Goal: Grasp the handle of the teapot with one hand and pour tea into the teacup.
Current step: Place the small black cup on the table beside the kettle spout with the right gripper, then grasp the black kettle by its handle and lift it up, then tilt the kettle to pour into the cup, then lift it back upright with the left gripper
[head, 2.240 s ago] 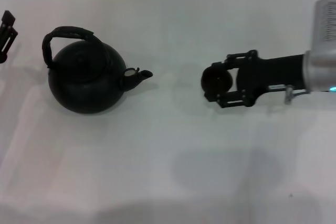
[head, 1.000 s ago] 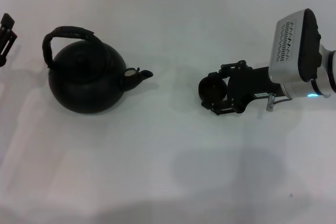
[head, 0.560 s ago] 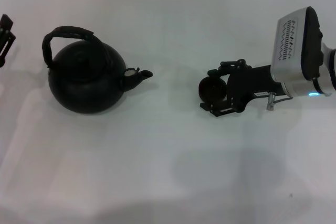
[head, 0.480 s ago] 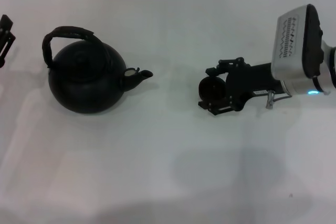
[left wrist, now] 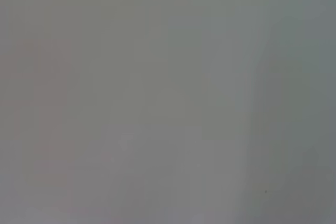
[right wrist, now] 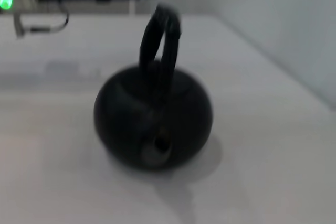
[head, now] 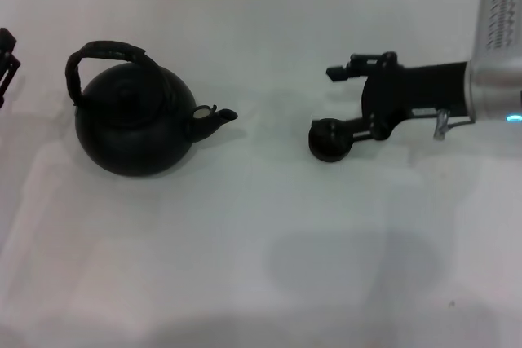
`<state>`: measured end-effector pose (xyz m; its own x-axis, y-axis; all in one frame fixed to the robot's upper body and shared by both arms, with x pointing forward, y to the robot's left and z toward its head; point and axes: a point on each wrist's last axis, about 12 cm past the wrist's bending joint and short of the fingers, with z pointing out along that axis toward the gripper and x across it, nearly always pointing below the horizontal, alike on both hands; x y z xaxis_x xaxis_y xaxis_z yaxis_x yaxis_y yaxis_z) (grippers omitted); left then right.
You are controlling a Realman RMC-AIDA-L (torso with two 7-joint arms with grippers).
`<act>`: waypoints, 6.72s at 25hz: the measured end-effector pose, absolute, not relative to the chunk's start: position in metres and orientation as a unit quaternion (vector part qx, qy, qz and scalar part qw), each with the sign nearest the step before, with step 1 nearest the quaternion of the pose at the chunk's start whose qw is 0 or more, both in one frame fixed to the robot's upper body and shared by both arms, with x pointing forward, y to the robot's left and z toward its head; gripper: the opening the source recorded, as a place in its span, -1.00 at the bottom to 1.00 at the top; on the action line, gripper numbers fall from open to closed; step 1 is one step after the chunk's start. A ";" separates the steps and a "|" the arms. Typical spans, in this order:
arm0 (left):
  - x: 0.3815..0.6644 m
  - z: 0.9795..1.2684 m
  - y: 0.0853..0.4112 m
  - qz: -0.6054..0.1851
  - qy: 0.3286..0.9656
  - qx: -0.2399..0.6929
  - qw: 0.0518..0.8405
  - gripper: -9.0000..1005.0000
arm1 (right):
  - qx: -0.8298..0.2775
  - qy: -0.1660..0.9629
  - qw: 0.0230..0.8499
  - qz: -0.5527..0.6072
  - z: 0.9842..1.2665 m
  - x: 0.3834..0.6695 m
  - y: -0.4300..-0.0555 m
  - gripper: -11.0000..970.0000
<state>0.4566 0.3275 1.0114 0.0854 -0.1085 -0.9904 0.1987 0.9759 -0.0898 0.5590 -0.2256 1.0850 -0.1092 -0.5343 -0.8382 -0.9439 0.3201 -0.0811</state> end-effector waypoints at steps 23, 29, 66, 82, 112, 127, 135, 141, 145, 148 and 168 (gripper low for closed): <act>0.429 1.004 0.303 -0.183 0.666 0.106 0.715 0.60 | -0.425 0.696 0.536 0.219 1.106 0.559 -0.291 0.80; 0.442 1.001 0.301 -0.190 0.686 0.103 0.695 0.60 | -0.421 0.698 0.535 0.223 1.103 0.557 -0.292 0.79; 0.463 0.995 0.303 -0.182 0.723 0.092 0.660 -0.46 | -0.393 0.707 0.536 0.243 1.085 0.543 -0.300 0.78; 0.471 1.002 0.300 -0.211 0.712 0.092 0.663 -0.73 | -0.395 0.700 0.542 0.245 1.084 0.541 -0.300 0.78; 0.569 1.119 0.251 -0.152 0.793 0.266 0.526 -0.73 | -0.353 0.672 0.597 0.260 1.088 0.535 -0.308 0.78; 0.567 1.148 0.221 -0.100 0.822 0.307 0.470 -0.73 | -0.215 0.643 0.700 0.222 1.118 0.534 -0.366 0.78; 0.574 1.159 0.199 -0.088 0.828 0.335 0.441 -0.73 | -0.194 0.643 0.707 0.220 1.116 0.533 -0.371 0.78; 0.579 1.167 0.187 -0.094 0.826 0.355 0.426 -0.73 | -0.195 0.643 0.707 0.220 1.116 0.534 -0.370 0.78; 0.581 1.170 0.181 -0.085 0.829 0.368 0.412 -0.73 | -0.195 0.642 0.708 0.220 1.116 0.534 -0.370 0.78; 0.580 1.171 0.175 -0.070 0.829 0.379 0.404 -0.73 | -0.195 0.642 0.708 0.220 1.116 0.534 -0.370 0.78; 0.582 1.184 0.148 -0.020 0.825 0.419 0.380 -0.73 | -0.189 0.647 0.705 0.223 1.110 0.533 -0.369 0.78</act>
